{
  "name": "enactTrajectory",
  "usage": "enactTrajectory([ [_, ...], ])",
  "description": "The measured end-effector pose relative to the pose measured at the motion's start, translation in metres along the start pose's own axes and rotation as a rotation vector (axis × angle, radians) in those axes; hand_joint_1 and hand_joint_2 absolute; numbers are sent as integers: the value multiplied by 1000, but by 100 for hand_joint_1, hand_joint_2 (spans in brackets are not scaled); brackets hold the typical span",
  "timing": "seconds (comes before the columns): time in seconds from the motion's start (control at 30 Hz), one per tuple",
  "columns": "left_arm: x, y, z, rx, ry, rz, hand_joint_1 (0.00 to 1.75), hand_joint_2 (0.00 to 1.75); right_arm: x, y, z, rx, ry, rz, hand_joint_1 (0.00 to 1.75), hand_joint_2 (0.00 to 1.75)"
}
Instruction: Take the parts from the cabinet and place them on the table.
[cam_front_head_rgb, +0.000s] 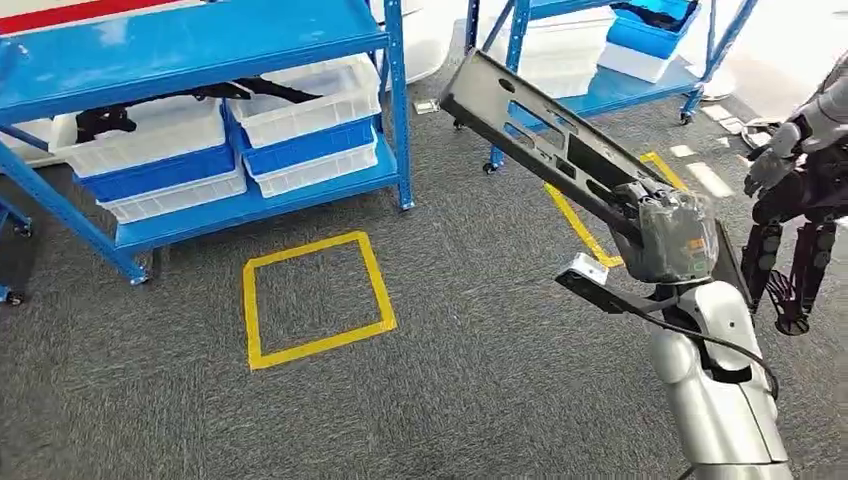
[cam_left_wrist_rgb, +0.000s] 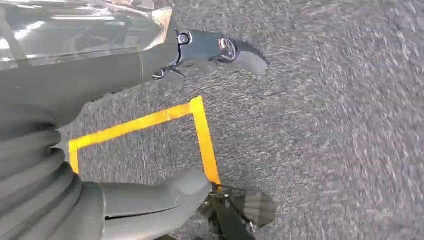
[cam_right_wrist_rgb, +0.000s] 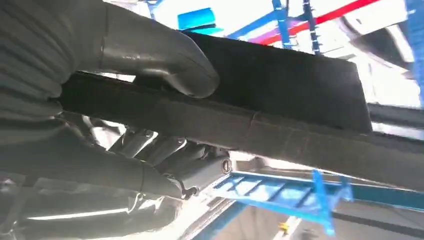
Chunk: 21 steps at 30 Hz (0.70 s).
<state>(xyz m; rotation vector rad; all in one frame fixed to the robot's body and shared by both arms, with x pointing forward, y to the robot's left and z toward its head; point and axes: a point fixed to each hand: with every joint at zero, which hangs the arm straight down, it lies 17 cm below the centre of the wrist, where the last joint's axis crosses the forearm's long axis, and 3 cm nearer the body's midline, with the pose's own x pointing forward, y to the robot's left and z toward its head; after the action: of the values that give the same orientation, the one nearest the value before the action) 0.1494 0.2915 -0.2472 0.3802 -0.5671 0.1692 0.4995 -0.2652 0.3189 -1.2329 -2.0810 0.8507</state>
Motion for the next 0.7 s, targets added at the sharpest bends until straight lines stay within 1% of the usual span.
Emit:
enactTrajectory([
  [0.5, 0, 2, 0, 8, -1, -4, 0, 175, 5, 4, 4, 5, -2, -11, 175, 175],
  [0.6, 0, 1, 0, 7, -3, -8, 0, 175, 8, 7, 9, 13, -1, -16, 175, 175],
  [0.7, 1, 0, 0, 6, -3, -7, 0, 175, 11, 4, 8, 3, -8, -14, 175, 175],
])
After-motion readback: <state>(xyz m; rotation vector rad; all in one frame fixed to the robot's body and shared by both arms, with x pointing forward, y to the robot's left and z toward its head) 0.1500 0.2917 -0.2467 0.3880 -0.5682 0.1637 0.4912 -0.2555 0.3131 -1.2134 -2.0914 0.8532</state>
